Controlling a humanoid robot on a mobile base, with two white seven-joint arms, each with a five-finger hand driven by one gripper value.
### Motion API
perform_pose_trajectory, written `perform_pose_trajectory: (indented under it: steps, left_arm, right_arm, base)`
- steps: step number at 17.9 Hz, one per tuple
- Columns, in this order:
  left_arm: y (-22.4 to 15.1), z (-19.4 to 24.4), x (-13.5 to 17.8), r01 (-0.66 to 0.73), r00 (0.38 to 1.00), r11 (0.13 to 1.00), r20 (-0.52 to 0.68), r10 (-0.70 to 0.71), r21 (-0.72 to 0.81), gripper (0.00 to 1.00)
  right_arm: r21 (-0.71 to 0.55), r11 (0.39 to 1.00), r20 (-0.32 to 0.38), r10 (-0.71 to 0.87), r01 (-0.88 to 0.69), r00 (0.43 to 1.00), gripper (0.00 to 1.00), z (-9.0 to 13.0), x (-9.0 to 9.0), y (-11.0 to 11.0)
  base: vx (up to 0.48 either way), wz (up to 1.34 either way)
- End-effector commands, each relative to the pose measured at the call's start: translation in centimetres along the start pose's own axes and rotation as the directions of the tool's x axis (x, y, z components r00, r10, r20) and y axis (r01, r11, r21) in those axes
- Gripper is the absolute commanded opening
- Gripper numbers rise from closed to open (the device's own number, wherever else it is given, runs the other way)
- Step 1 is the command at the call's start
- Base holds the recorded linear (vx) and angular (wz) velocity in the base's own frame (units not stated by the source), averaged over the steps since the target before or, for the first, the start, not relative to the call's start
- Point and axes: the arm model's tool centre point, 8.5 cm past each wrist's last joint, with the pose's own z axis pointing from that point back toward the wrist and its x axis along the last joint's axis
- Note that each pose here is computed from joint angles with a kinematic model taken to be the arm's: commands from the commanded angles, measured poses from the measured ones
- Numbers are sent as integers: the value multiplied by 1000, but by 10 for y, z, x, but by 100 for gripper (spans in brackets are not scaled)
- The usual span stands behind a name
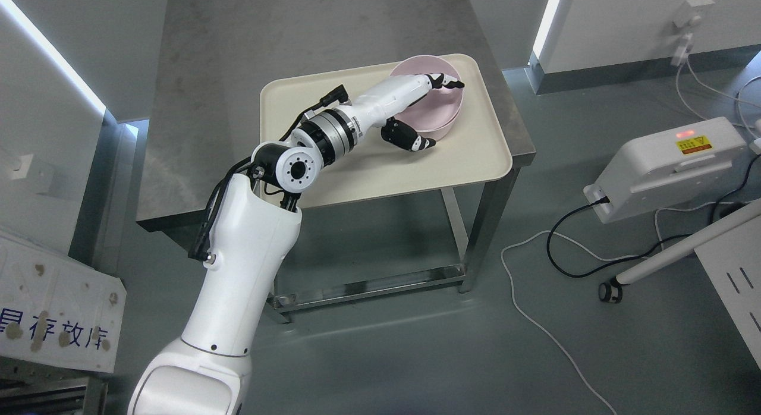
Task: Stack pink IKEA bowls on left shelf middle
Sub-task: 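Release the bowl and reposition the left hand at the stacked bowls' rim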
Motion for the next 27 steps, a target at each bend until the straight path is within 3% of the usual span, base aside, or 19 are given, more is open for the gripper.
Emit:
perform_pose_trajectory:
  steps: [1, 14, 20, 27]
  left_arm:
    - [-9, -1, -5, 73, 996, 996, -40, -75, -45, 71]
    - [12, 22, -37, -15, 994, 999, -108, 20, 44, 71]
    - [-16, 23, -38, -37, 994, 997, -109, 29, -71, 68]
    - [2, 16, -29, 6, 996, 998, -86, -11, -56, 35]
  right_arm:
    - [-16, 1000, 2, 3, -3, 1000, 100, 1, 2, -11]
    - [-18, 1000, 2, 3, -3, 1000, 100, 1, 2, -11]
    - [-16, 1000, 2, 3, -3, 1000, 100, 1, 2, -11]
    - [-16, 1000, 2, 3, -3, 1000, 100, 1, 2, -11]
  base:
    - [0, 0]
    - [0, 0]
    - [0, 0]
    - [0, 0]
